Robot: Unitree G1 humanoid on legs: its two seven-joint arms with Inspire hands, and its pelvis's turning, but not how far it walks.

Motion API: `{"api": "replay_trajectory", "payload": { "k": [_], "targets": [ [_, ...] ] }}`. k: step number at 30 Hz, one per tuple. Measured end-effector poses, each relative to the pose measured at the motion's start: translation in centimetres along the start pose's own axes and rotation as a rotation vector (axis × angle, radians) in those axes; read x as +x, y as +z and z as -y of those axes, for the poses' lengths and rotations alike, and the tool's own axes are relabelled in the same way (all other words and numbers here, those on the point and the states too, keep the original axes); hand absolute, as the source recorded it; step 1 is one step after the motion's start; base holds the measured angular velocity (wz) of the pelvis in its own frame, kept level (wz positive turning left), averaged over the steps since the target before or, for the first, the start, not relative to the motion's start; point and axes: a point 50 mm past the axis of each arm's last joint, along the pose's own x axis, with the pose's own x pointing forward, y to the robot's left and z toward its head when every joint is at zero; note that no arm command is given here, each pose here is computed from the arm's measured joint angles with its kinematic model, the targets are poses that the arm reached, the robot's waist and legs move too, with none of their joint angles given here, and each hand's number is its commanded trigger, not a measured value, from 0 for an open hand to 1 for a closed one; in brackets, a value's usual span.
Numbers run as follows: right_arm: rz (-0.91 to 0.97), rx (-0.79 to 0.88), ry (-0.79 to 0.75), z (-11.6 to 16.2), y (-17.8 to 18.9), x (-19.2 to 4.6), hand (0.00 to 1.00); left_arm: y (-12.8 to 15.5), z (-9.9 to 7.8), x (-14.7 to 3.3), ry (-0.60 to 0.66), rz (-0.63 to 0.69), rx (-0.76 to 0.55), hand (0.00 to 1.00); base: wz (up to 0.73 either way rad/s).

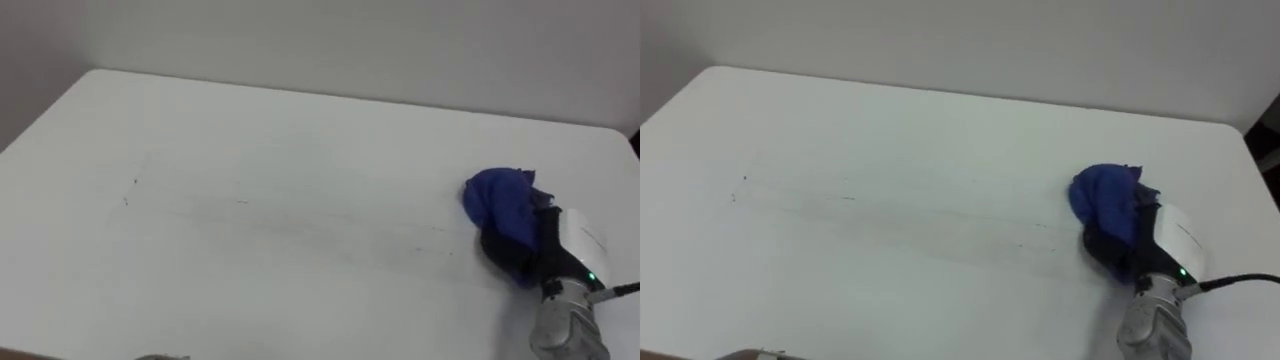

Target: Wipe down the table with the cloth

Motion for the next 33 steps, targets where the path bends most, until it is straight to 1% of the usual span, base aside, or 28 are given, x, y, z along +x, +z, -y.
{"api": "replay_trajectory", "payload": {
  "k": [2,5,7,10,12,13,15,17,18,19,22,25,27,29,30,31,32,33],
  "targets": [
    [0.016,-0.001,0.008,0.1,0.7,0.2,1.0,2.4,-0.2,0.1,0.019,0.064,-0.018,0.0,-0.04],
    [0.016,0.004,0.037,0.2,1.2,0.4,1.0,4.7,-0.7,0.0,0.034,0.15,-0.048,0.0,-0.01],
    [0.012,0.007,0.043,0.2,1.1,0.4,1.0,4.9,-0.7,-0.1,0.036,0.163,-0.054,0.0,-0.07],
    [0.003,0.027,0.047,0.0,0.8,0.3,1.0,3.7,-0.6,-0.1,0.034,0.13,-0.048,0.0,-0.03],
    [-0.006,0.026,0.053,-0.3,0.1,-0.1,1.0,2.3,-0.5,-0.1,0.034,0.098,-0.038,0.0,0.03],
    [-0.014,0.032,0.042,-0.3,-0.5,-0.3,1.0,1.2,-0.5,-0.1,0.035,0.065,-0.032,0.0,0.13],
    [-0.037,0.036,0.017,-0.3,-1.6,-0.7,1.0,-0.4,-0.8,-0.1,0.048,0.018,-0.027,0.0,0.19],
    [-0.115,0.053,-0.026,-0.2,-4.1,-1.5,1.0,-2.9,-1.5,-0.2,0.067,-0.061,-0.054,0.0,0.32],
    [-0.141,0.057,-0.04,0.0,-4.9,-1.8,1.0,-3.2,-1.7,-0.2,0.071,-0.074,-0.063,0.0,0.26],
    [-0.2,0.064,-0.066,0.3,-6.6,-2.2,1.0,-3.8,-2.0,-0.2,0.079,-0.093,-0.084,0.0,0.07],
    [-0.308,0.073,-0.116,1.3,-9.2,-2.7,1.0,-4.1,-2.5,-0.1,0.092,-0.103,-0.1,0.0,0.03],
    [-0.351,0.059,-0.11,1.9,-10.7,-2.9,1.0,-2.7,-2.6,0.1,0.091,-0.061,-0.066,0.0,0.05],
    [-0.35,0.058,-0.094,1.8,-10.4,-2.8,1.0,-1.1,-2.3,0.3,0.081,-0.014,-0.045,0.0,-0.06],
    [-0.337,0.063,-0.073,1.5,-8.8,-1.8,1.0,0.8,-1.6,0.3,0.06,0.044,-0.01,0.0,-0.29],
    [-0.327,0.058,-0.063,1.4,-8.2,-1.6,1.0,1.3,-1.4,0.3,0.056,0.058,-0.003,0.0,-0.52],
    [-0.284,0.034,-0.038,1.1,-6.8,-1.3,1.0,2.2,-1.0,0.3,0.044,0.081,0.019,0.0,-0.66],
    [-0.209,0.016,0.001,0.5,-4.4,-1.1,1.0,3.3,-0.6,0.3,0.032,0.101,0.031,0.0,-0.69],
    [-0.154,0.0,0.026,0.0,-2.7,-0.9,1.0,3.7,-0.4,0.2,0.029,0.111,0.046,0.0,-0.61]
  ]
}}
